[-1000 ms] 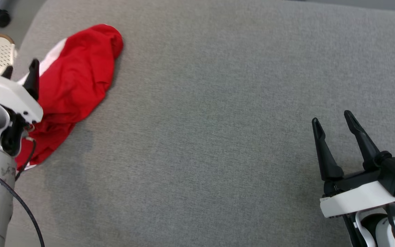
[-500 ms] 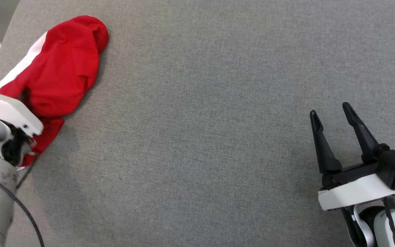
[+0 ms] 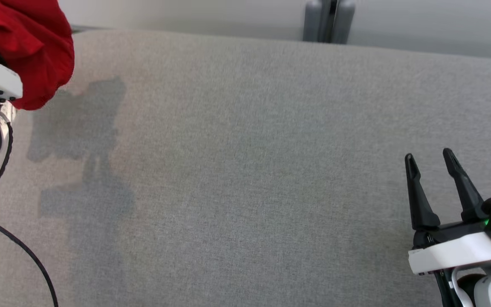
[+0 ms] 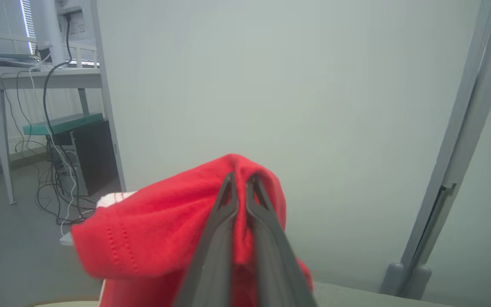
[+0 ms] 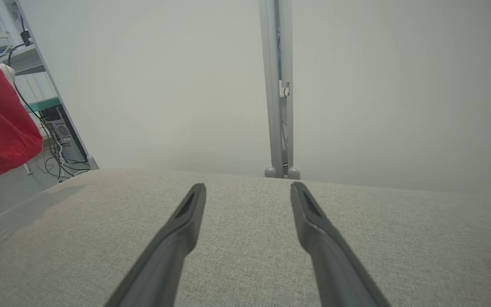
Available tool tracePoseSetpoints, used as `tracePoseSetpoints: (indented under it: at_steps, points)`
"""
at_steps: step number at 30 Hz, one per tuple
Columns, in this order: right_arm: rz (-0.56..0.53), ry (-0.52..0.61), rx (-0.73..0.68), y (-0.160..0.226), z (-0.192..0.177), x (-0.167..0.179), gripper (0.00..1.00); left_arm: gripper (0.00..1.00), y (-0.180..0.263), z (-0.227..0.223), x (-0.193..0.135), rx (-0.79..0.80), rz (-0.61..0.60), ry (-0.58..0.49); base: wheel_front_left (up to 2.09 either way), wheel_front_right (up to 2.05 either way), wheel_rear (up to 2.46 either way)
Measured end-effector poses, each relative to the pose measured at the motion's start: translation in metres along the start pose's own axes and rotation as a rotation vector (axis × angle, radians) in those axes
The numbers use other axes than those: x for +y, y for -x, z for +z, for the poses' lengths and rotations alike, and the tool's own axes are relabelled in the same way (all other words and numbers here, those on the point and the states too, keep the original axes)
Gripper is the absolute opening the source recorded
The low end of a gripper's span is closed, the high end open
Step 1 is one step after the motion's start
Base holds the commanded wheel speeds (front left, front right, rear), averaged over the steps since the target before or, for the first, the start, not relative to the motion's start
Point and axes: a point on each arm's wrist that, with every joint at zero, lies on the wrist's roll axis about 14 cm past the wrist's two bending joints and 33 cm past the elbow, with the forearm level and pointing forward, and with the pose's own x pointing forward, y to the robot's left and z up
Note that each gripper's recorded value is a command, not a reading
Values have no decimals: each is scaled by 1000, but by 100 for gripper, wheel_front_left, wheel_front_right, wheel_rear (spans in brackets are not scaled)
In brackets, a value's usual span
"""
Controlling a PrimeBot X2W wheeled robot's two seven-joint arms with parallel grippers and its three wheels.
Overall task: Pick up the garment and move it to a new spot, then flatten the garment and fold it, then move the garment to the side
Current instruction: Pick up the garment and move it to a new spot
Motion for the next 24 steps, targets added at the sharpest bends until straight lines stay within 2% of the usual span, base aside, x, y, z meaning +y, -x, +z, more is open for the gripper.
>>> tracePoseSetpoints:
  at_steps: [6,12,18,24]
  points:
    - [-21,1,-52,23,23,-1,100,0,34,59,-40,-228,-74,-9,0,0,0]
    - [-66,-2,-72,44,30,-10,100,0,75,70,-84,-284,-146,21,0,0,0]
    - [-137,-3,-91,62,37,-30,100,0,99,59,-148,-227,-313,31,0,0,0]
    - [-226,-6,-107,79,39,-56,100,0,116,-2,-232,-34,-543,75,0,0,0]
